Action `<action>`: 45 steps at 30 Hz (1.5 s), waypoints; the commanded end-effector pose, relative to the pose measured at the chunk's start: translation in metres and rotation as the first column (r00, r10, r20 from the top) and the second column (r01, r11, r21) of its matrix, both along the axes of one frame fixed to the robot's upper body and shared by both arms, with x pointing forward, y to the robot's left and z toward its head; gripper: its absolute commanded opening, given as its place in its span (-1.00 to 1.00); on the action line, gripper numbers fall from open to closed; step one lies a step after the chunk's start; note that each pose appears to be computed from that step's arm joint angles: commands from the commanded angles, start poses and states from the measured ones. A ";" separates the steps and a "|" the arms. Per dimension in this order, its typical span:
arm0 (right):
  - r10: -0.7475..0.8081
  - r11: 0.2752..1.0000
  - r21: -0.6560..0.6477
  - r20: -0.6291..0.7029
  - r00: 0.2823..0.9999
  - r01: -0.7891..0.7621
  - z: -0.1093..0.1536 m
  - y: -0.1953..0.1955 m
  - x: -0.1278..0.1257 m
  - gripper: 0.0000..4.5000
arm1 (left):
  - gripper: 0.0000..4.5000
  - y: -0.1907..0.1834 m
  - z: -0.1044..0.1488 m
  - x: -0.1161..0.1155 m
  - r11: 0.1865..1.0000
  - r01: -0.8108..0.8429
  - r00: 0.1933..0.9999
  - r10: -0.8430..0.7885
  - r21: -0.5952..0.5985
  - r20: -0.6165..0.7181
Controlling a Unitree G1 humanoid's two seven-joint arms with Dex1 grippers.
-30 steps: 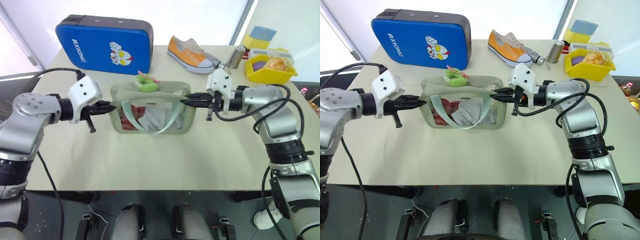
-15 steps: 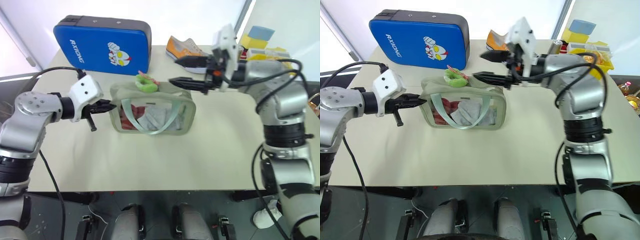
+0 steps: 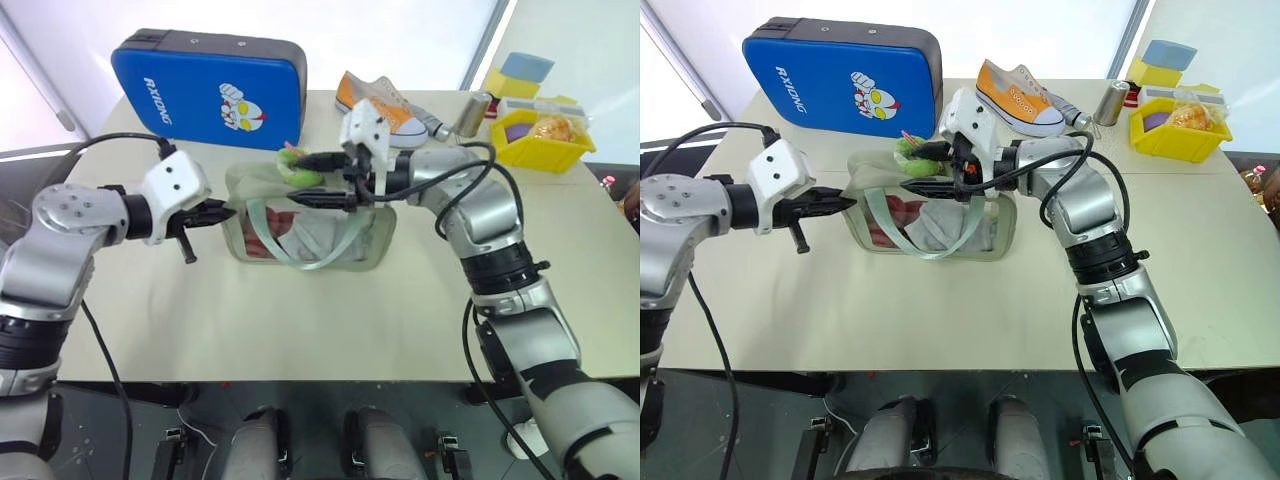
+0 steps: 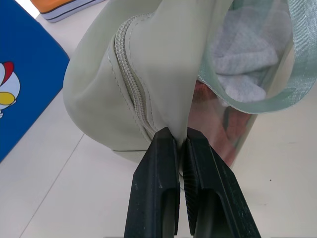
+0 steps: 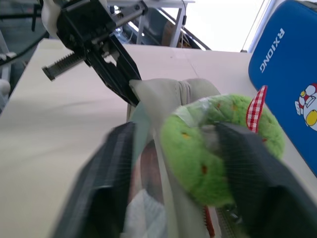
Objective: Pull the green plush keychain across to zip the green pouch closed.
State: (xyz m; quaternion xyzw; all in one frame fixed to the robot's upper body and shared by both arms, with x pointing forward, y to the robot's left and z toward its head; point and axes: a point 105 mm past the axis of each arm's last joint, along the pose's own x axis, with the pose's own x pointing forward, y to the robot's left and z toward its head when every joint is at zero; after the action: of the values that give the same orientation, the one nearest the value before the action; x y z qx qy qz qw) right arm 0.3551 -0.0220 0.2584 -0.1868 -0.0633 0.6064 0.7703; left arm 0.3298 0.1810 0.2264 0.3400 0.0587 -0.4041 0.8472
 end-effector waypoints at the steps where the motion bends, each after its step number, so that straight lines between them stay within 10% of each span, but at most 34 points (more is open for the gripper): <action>1: 0.021 1.000 0.001 0.072 0.997 -0.022 0.013 0.001 -0.005 -0.73 | -1.00 -0.004 0.013 -0.004 1.000 0.014 0.999 -0.013 -0.013 0.051; 3: 0.018 1.000 0.003 0.075 0.997 -0.019 0.013 0.000 -0.005 -0.99 | -1.00 -0.005 0.012 -0.004 1.000 0.016 0.999 -0.015 -0.014 0.050; 12: -0.178 0.981 0.095 0.089 0.980 0.169 0.054 -0.053 0.003 -0.99 | -1.00 -0.006 0.010 -0.007 1.000 0.020 0.999 -0.019 -0.017 0.042; 20: -0.522 0.844 -0.013 0.216 0.825 0.537 0.052 -0.148 0.012 -0.99 | -1.00 0.006 0.005 -0.012 1.000 -0.011 1.000 0.011 -0.009 0.011; 26: -0.696 0.667 -0.129 0.243 0.676 0.733 -0.001 -0.197 0.025 -0.99 | -1.00 0.003 0.003 -0.011 1.000 -0.016 1.000 0.016 -0.021 0.001; 35: -0.671 0.741 -0.102 -0.083 0.737 0.663 -0.103 -0.132 0.020 -0.99 | -1.00 -0.005 0.000 -0.010 1.000 0.000 1.000 0.000 -0.029 -0.007; 45: -0.661 0.749 -0.144 -0.104 0.743 0.647 -0.108 -0.137 0.023 -0.99 | -1.00 -0.006 0.001 -0.008 0.999 -0.001 1.000 0.001 -0.039 -0.005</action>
State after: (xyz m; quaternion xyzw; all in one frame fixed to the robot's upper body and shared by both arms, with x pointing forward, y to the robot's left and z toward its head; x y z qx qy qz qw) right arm 0.3754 -0.1548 0.1397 -0.1809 0.1050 0.3134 0.9263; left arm 0.3210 0.1770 0.2204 0.3173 0.0635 -0.4068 0.8543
